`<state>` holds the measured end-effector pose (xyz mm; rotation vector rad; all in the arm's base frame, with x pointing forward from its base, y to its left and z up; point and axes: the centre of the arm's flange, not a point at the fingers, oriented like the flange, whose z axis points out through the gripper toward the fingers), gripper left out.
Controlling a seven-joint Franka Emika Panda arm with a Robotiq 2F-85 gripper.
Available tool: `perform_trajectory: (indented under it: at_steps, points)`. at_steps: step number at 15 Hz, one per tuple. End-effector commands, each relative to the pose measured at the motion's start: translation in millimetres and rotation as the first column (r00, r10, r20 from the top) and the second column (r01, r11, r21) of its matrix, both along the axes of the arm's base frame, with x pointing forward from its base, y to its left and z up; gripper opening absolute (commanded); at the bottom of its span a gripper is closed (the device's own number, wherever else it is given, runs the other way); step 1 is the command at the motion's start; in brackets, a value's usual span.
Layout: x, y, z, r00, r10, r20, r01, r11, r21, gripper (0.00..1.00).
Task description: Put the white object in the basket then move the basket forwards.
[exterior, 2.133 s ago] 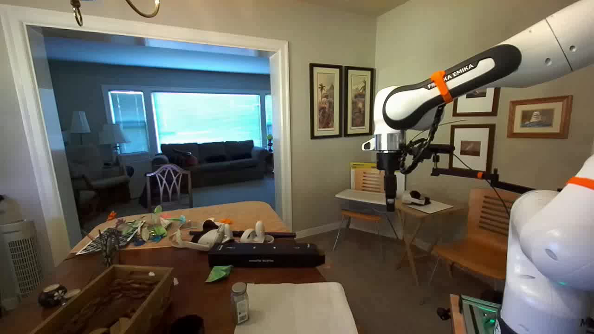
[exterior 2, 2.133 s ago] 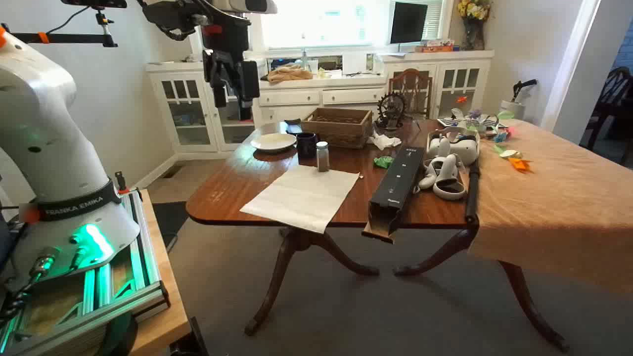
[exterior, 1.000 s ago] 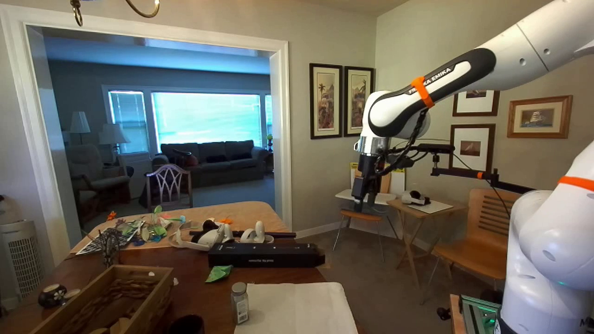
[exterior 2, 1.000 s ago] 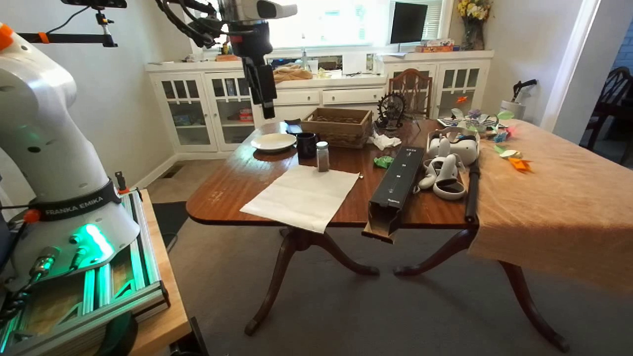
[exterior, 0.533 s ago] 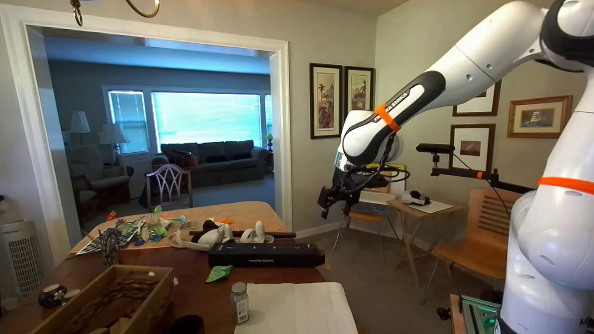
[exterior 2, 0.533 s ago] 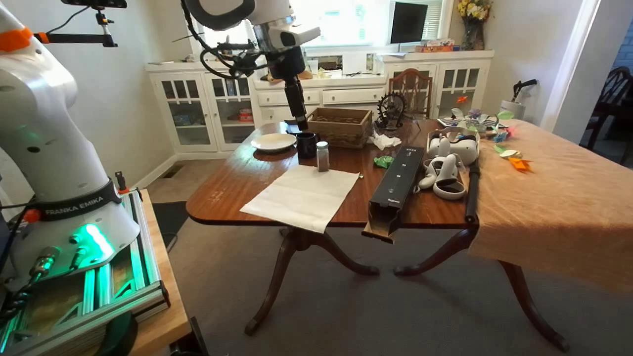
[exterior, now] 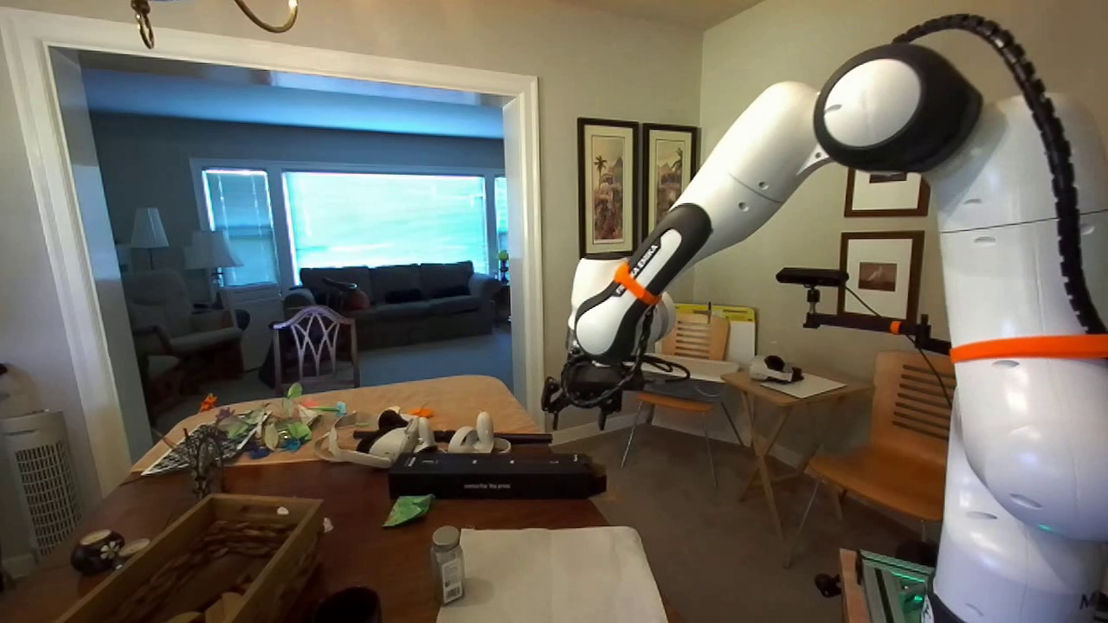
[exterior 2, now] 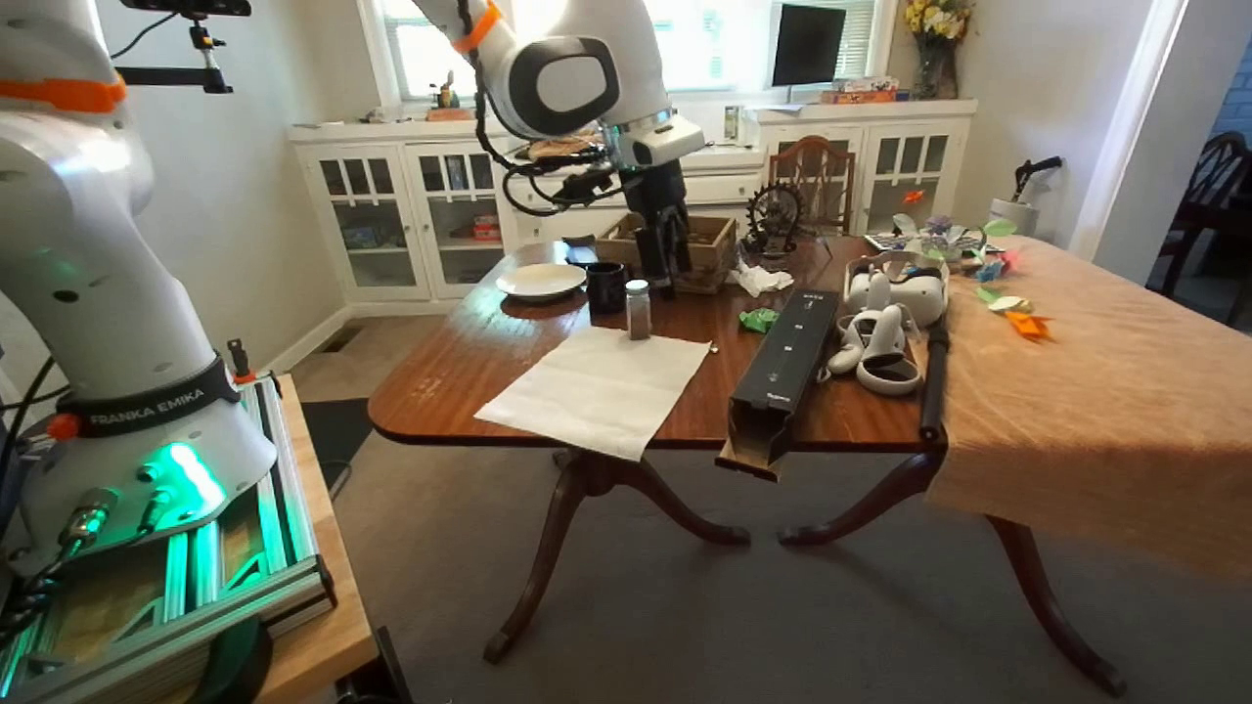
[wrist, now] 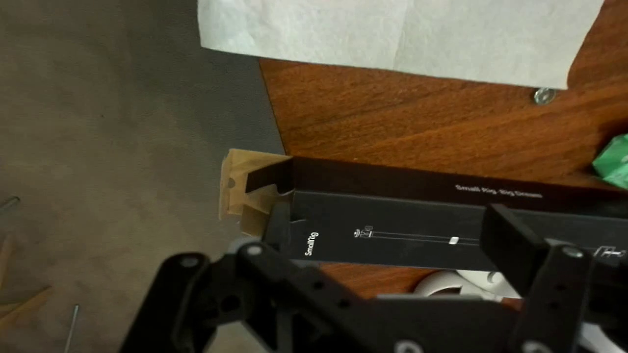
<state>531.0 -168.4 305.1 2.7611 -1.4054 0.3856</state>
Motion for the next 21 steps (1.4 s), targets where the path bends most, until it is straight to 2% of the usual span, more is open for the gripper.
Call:
perform_trajectory:
  at_steps: [1, 4, 7, 10, 18, 19, 21]
  points:
    - [78, 17, -33, 0.986, -0.160, -0.041, 0.159, 0.987, -0.018, 1.00]
    - [113, 44, -61, 0.977, -0.200, -0.070, 0.199, 0.980, -0.017, 1.00]
    - [133, 76, -94, 0.971, -0.207, -0.120, 0.205, 0.978, -0.029, 1.00]
    - [138, 68, -115, 0.963, -0.178, -0.203, 0.179, 0.984, -0.015, 1.00]
    - [160, 81, -128, 0.960, -0.115, -0.255, 0.128, 0.991, 0.035, 1.00]
    - [146, 82, -123, 0.964, -0.129, -0.233, 0.135, 0.991, 0.010, 1.00]
    - [150, 84, -123, 0.964, -0.122, -0.234, 0.129, 0.992, 0.015, 1.00]
